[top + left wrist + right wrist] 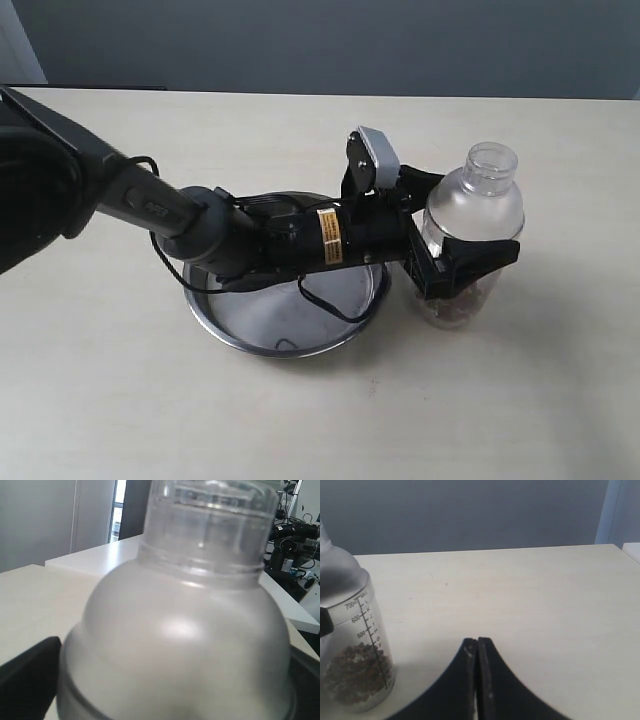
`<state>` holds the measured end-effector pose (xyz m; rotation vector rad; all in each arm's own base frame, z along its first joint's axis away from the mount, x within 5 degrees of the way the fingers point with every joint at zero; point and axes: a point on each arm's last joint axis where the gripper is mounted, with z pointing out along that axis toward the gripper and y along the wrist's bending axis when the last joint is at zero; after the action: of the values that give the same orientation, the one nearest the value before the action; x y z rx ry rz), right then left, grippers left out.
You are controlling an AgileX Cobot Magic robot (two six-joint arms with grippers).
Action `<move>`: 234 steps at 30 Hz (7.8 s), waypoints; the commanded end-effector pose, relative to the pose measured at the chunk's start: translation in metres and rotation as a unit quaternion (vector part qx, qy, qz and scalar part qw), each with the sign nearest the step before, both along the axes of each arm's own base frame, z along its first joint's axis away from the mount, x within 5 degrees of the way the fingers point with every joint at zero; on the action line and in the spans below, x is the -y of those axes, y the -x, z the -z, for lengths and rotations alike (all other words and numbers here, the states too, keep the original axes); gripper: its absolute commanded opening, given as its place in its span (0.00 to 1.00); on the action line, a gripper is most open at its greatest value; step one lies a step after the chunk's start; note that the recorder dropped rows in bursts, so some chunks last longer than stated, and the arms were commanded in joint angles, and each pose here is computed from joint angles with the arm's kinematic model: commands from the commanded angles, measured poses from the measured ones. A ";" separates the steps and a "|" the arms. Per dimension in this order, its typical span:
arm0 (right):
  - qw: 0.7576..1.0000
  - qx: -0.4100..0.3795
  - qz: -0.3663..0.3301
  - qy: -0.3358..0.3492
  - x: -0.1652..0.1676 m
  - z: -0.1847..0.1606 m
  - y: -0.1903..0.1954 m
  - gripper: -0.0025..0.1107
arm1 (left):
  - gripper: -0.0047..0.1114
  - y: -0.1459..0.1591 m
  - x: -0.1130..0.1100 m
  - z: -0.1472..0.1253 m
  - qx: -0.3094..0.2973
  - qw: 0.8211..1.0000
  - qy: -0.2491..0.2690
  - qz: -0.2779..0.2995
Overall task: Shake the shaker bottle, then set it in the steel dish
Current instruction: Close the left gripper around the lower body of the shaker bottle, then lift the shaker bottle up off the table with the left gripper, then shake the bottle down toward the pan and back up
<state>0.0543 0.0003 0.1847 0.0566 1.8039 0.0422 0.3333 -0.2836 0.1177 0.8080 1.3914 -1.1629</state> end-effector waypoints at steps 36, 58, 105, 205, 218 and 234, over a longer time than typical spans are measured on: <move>1.000 0.007 -0.002 0.002 0.000 -0.001 0.000 0.01 | 0.94 -0.005 0.024 0.027 -0.040 0.996 -0.074 -0.002; 1.000 0.007 -0.002 0.002 0.000 -0.001 0.000 0.01 | 0.04 -0.008 0.023 0.030 -0.051 0.994 -0.096 -0.016; 1.000 0.007 -0.002 0.002 0.000 -0.001 0.000 0.01 | 0.04 0.028 -0.098 -0.175 0.001 0.943 -0.151 -0.297; 1.000 0.007 -0.002 0.000 0.000 -0.001 0.000 0.01 | 0.04 0.080 -0.108 -0.087 -0.029 0.929 -0.228 -0.289; 1.000 0.007 -0.002 0.000 0.000 -0.001 0.000 0.01 | 0.04 0.078 -0.107 -0.193 0.079 0.948 -0.056 -0.303; 1.000 0.007 -0.002 0.003 0.000 -0.001 0.000 0.01 | 0.04 0.071 -0.107 -0.104 -0.059 0.933 -0.183 -0.305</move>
<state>0.0543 0.0003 0.1847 0.0566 1.8039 0.0422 0.2575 -0.1762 0.2815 0.4795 1.5796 -0.5196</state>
